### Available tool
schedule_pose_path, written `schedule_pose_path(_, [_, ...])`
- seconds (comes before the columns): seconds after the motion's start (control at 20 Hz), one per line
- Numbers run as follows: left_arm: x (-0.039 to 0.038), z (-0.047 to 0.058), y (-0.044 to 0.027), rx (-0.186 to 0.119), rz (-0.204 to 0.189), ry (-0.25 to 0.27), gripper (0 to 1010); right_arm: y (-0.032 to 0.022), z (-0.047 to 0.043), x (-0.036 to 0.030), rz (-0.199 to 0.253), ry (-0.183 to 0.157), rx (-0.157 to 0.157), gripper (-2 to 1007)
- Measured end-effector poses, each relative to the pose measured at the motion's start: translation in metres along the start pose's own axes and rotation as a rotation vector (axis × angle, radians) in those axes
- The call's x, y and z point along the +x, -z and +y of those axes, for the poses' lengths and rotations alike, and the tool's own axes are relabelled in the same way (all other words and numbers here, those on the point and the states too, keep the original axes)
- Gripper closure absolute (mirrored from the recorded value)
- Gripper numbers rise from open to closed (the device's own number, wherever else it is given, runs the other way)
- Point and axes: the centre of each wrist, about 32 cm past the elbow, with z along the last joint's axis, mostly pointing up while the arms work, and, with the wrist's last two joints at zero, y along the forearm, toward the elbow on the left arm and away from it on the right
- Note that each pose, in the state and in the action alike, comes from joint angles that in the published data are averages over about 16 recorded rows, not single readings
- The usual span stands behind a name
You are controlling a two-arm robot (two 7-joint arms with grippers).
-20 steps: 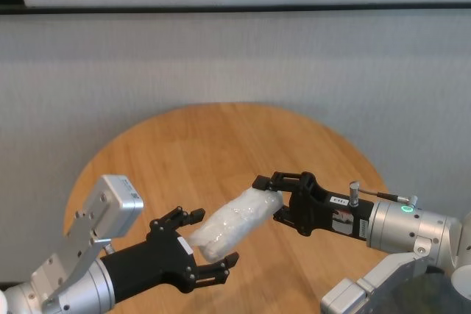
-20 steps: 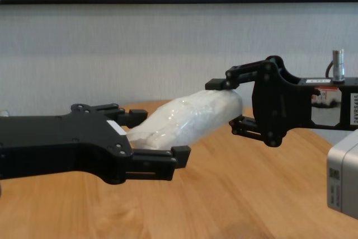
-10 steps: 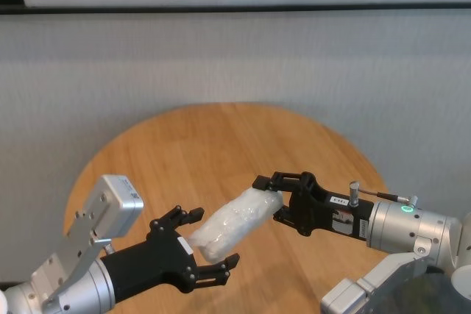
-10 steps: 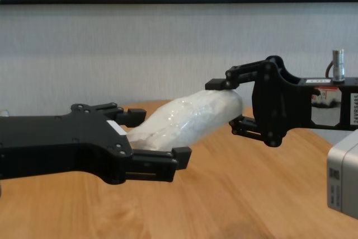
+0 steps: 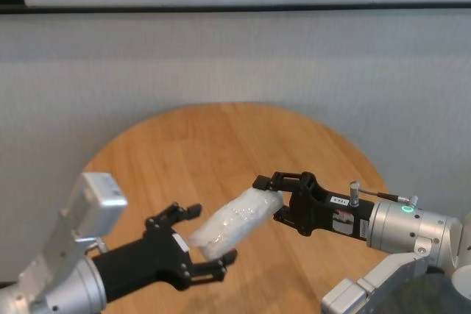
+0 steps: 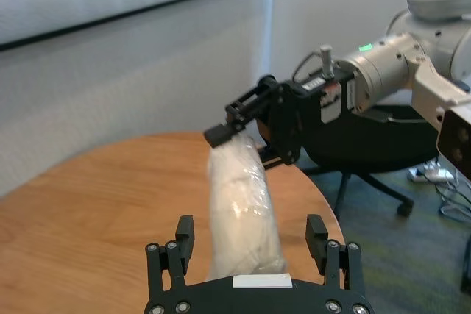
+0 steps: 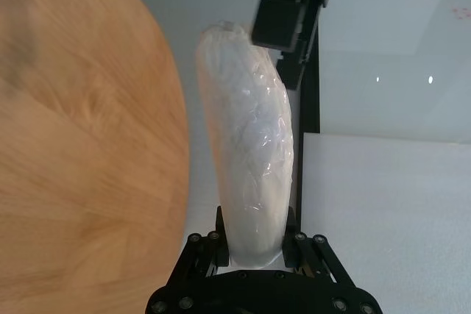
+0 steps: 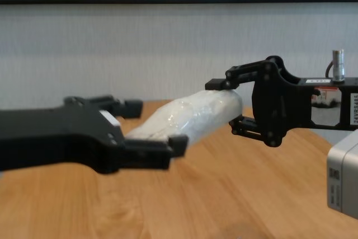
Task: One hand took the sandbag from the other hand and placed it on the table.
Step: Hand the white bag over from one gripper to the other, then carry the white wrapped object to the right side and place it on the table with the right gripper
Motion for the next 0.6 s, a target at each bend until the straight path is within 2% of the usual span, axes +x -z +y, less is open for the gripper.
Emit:
schedule_pose_path(0.25, [0.0007, 0.009, 0.0025, -0.048, 0.030, -0.080, 8, 0.0000, 0.0000, 0.0000, 0.000, 0.000, 0.000, 626])
schedule_pose_path(0.45, [0.0008, 0.015, 0.0056, -0.075, 0.064, -0.178, 8, 0.0000, 0.0000, 0.0000, 0.000, 0.000, 0.000, 626])
schedule_pose_path(0.6, [-0.0004, 0.018, 0.0085, -0.081, 0.081, -0.260, 8, 0.0000, 0.0000, 0.0000, 0.000, 0.000, 0.000, 626])
